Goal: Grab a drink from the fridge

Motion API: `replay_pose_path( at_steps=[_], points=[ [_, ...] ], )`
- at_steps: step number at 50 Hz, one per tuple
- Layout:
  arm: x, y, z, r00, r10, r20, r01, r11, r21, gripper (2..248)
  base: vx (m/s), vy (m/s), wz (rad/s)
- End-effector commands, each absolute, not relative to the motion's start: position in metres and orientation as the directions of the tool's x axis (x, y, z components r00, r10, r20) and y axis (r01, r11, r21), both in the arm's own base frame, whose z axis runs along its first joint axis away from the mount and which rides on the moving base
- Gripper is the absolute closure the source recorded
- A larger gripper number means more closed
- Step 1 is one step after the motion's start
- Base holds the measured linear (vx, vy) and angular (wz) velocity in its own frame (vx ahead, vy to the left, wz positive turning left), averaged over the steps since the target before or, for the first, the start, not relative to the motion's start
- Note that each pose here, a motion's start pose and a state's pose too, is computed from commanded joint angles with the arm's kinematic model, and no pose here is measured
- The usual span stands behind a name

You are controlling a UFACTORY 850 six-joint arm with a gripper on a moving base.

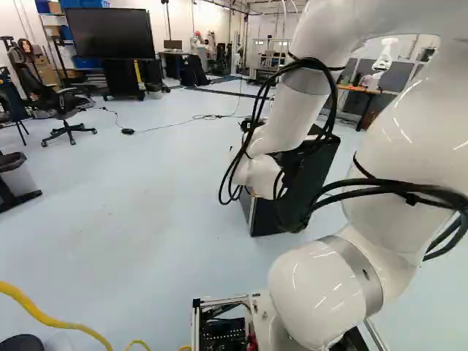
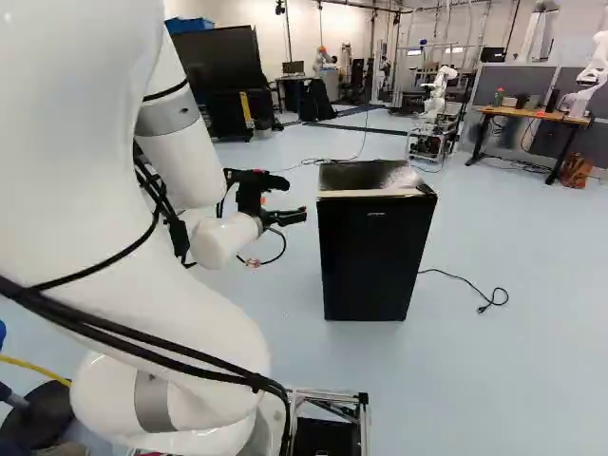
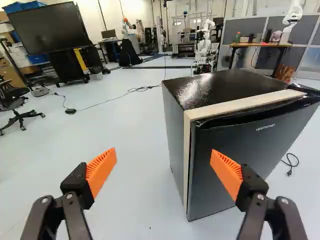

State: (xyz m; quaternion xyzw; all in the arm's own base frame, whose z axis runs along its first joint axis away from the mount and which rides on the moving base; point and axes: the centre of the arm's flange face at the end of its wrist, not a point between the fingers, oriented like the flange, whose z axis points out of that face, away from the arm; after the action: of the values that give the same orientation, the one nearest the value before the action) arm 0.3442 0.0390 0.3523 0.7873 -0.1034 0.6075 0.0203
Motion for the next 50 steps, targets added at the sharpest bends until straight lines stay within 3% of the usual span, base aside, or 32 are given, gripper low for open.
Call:
replay_pose_path(
  at_steps=[50],
  points=[
    [0.371,0.032,0.314,0.169,-0.159,0.973,-0.435,-0.898,-0.071,3,0.0,0.0,0.0]
  ],
)
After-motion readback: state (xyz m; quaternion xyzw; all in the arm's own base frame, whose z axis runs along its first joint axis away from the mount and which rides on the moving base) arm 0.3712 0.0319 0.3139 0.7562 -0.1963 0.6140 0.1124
